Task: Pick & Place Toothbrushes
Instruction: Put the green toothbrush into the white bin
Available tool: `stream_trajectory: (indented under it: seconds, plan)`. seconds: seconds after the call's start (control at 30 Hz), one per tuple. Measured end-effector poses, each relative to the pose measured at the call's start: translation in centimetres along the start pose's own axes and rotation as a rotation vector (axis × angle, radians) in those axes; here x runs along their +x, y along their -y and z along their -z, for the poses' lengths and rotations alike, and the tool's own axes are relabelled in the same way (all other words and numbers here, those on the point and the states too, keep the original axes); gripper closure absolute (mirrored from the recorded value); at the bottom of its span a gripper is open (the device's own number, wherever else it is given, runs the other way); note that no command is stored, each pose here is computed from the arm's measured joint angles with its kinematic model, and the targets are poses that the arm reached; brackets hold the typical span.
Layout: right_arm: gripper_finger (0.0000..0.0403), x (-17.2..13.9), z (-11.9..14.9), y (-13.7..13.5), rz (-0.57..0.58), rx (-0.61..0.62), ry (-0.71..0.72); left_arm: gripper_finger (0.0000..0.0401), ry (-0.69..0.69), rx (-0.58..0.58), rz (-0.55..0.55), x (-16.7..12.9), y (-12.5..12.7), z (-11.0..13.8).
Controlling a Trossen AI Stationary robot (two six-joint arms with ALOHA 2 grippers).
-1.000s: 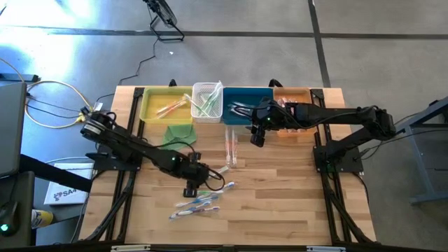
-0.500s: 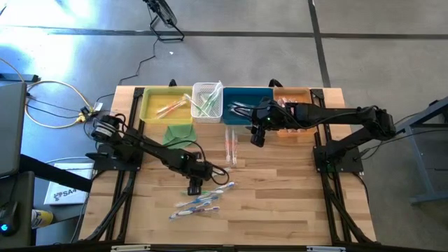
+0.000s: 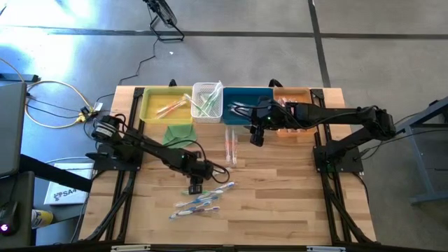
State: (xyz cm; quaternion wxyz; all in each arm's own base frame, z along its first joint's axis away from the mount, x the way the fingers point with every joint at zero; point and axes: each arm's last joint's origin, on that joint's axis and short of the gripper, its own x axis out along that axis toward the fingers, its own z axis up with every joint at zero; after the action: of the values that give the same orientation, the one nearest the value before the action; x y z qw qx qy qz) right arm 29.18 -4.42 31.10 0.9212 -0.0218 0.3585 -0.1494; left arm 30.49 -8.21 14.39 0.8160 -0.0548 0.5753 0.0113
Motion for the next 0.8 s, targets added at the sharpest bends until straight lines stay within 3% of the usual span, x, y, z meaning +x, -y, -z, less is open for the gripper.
stream_trajectory:
  seconds: [0.33, 0.6, 0.8]
  plan:
    - [0.0227, 0.0, 0.0, 0.0, 0.0, -0.002, 0.0, 0.0386, 0.008, -0.002, 0.013, -0.2, 0.0, -0.1]
    - [0.0227, 0.0, 0.1, -0.2, -0.051, -0.007, -0.005, 0.0378, 0.019, 0.001, 0.072, -1.1, 0.2, -0.1]
    - [0.0227, -0.2, 0.2, -0.3, -0.128, -0.039, -0.015, 0.0386, 0.096, 0.01, 0.074, -4.2, -0.7, -0.5]
